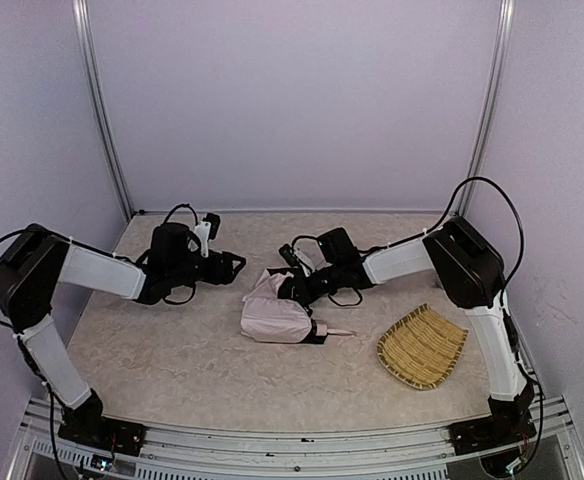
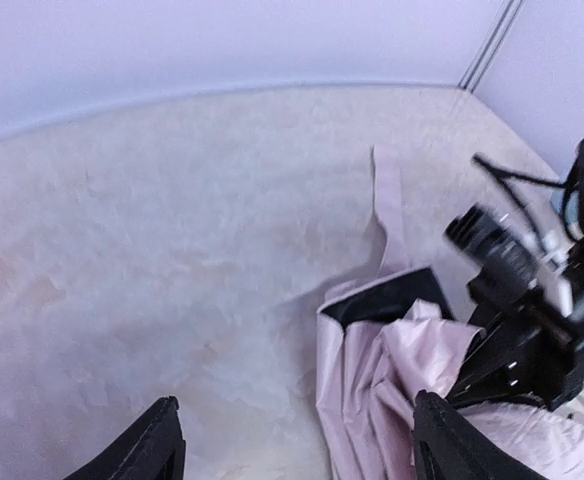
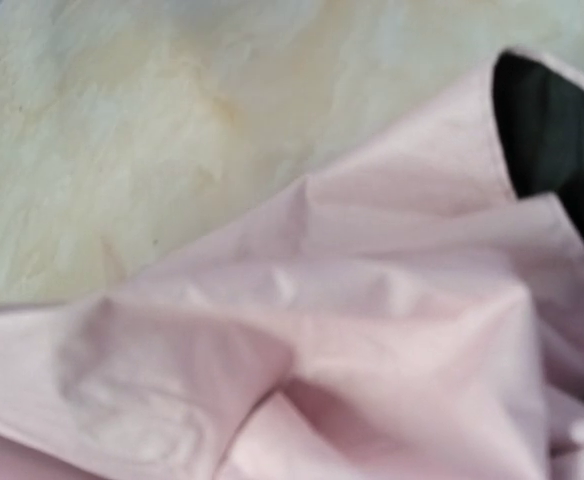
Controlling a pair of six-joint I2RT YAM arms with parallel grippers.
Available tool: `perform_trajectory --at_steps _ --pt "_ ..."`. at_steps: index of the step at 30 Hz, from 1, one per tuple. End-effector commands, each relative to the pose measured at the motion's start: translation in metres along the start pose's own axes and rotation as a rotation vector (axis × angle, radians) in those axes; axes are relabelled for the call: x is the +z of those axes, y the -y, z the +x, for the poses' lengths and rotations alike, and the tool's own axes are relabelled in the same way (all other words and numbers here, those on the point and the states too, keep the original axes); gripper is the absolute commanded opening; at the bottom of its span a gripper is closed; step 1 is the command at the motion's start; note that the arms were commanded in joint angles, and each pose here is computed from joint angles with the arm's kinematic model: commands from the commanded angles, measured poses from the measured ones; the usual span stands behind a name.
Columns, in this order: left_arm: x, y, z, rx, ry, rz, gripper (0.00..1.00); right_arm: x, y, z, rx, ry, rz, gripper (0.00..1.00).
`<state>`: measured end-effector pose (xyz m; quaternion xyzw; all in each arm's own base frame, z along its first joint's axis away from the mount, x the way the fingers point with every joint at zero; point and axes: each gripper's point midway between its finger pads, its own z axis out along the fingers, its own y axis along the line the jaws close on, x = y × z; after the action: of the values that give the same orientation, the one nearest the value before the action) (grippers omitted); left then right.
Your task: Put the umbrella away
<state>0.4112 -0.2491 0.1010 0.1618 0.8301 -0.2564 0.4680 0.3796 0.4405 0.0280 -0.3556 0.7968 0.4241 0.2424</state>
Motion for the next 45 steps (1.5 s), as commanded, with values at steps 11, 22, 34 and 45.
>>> perform_trajectory --at_steps 11,22,34,45 --pt "-0.058 0.149 0.071 0.884 -0.179 0.156 0.97 0.009 0.009 0.103 0.18 -0.335 -0.015 0.0" --pt "-0.023 0.138 0.114 1.063 -0.324 0.205 0.99 -0.003 -0.01 0.103 0.102 -0.374 -0.104 0.0" --pt "-0.012 0.112 0.189 0.841 -0.739 0.313 0.78 -0.048 -0.014 0.041 0.134 -0.196 -0.144 0.15" --pt "-0.024 0.126 0.22 0.58 -0.902 0.438 0.57 -0.153 -0.01 -0.02 0.001 0.035 0.119 0.48"
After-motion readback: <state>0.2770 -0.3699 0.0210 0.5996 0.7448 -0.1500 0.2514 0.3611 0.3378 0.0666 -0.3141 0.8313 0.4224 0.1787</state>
